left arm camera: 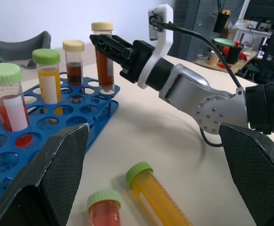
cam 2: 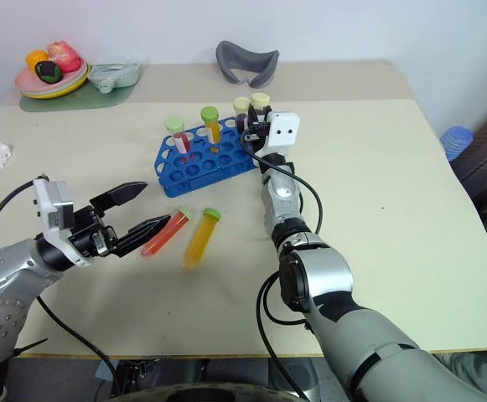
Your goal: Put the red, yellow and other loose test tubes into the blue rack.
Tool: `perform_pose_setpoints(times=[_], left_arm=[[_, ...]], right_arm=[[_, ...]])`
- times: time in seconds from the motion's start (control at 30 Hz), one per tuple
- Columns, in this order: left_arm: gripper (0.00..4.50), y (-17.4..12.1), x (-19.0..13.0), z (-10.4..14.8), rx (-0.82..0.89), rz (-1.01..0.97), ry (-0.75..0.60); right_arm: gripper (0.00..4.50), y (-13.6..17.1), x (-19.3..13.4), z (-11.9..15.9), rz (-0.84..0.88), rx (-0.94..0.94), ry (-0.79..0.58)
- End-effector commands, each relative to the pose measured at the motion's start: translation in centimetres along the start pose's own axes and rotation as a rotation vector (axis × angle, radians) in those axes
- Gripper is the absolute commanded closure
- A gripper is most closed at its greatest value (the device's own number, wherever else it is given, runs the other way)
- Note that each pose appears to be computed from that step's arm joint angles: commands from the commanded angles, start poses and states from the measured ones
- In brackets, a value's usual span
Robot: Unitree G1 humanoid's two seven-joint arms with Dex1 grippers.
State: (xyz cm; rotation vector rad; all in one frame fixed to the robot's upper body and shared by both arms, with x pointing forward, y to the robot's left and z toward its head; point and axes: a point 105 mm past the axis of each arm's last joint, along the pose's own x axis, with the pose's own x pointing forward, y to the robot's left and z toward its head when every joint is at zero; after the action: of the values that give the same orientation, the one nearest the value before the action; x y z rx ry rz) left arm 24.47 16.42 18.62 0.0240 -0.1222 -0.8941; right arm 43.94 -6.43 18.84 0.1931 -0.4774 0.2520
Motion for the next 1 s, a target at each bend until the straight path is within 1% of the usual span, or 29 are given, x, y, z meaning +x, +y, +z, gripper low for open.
perform_pose_setpoints(times=[0.03,0.1,0.13,0.33,0.57,0.73,0.8,1.0], left_arm=[[0.0,-0.5,0.2,0.9,0.027,-0.025,-0.029],[0.0,-0.5,0.2,0.9,0.026,-0.026,-0.029],[0.0,-0.5,0.2,0.9,0.025,-0.027,-0.03],[0.0,-0.5,0.5,0.8,0.019,-0.032,-0.034],[0.0,-0.5,0.8,0.7,0.015,-0.034,-0.04],[0.0,-0.6,0.9,0.5,0.006,-0.035,-0.044],[0.0,-0.6,1.0,0.4,0.003,-0.036,-0.046],[0.0,-0.7,1.2,0.3,-0.004,-0.037,-0.053]], right_arm=[[1.21,0.0,0.0,0.4,-0.009,0.012,-0.031],[0.12,-0.1,-0.1,0.4,-0.021,0.004,-0.029],[0.05,-0.2,-0.2,0.4,-0.024,-0.004,-0.03],[0.05,0.3,-0.5,-0.4,0.015,-0.018,0.004],[0.05,0.5,-0.1,-1.6,0.044,-0.038,0.109],[0.05,0.9,0.4,-1.4,0.102,-0.012,0.136],[0.05,0.6,0.8,-1.1,0.101,0.0,0.15],[0.05,-0.3,2.2,0.6,0.135,-0.002,0.15]])
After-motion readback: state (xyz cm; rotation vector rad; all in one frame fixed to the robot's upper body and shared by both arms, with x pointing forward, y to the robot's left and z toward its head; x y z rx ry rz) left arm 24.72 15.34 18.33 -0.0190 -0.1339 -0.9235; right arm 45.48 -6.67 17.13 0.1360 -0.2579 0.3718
